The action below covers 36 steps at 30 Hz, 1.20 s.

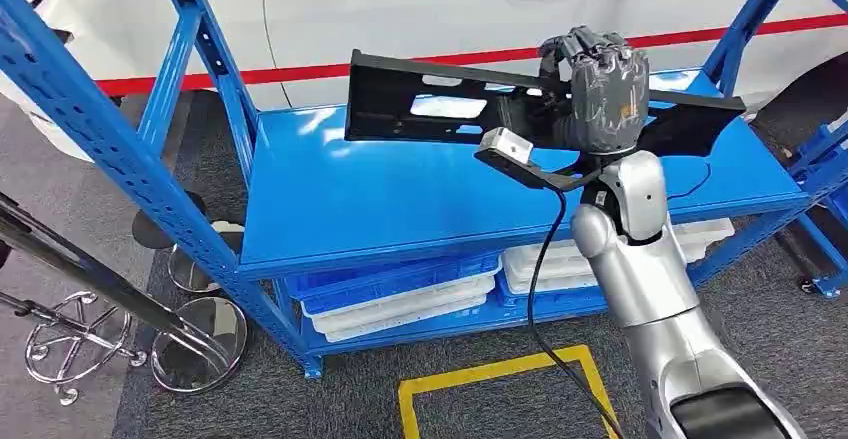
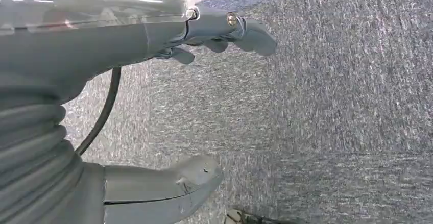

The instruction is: Take the parts from the cabinet and place them on the table.

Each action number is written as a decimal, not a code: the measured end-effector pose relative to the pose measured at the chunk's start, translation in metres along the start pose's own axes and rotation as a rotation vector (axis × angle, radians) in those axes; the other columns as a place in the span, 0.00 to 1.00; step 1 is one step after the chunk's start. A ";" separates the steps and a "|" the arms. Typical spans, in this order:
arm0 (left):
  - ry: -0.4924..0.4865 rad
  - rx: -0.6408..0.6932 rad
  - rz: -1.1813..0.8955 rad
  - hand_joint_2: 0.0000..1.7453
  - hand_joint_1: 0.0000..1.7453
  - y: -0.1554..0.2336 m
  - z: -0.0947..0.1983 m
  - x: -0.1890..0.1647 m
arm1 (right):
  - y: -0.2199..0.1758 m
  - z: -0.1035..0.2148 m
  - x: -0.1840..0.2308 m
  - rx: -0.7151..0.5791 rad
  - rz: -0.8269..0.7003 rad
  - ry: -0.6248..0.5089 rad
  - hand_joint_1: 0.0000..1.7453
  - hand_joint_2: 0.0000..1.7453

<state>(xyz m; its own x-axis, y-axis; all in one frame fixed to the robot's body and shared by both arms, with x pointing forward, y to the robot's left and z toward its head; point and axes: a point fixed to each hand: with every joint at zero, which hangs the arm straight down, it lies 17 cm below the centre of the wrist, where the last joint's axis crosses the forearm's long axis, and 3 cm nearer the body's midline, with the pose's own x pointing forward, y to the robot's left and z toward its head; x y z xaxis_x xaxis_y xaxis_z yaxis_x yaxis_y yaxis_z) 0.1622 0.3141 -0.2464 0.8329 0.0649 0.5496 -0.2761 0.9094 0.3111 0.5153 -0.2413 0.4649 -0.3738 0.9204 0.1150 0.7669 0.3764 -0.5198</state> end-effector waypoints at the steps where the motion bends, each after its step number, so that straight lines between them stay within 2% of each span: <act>1: -0.002 0.002 -0.002 1.00 0.00 0.000 0.000 0.000 | -0.002 -0.002 0.000 -0.005 0.000 -0.001 1.00 1.00; 36: -0.007 0.018 0.003 1.00 0.00 0.002 0.001 -0.001 | -0.010 0.001 -0.018 0.007 0.030 0.000 1.00 1.00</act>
<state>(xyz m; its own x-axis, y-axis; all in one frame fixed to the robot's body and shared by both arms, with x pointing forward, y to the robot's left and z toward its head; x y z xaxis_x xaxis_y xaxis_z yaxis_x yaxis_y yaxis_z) 0.1604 0.3154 -0.2453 0.8286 0.0643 0.5561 -0.2871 0.9016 0.3235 0.5137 -0.2621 0.4673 -0.3512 0.9310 0.0991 0.7740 0.3483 -0.5288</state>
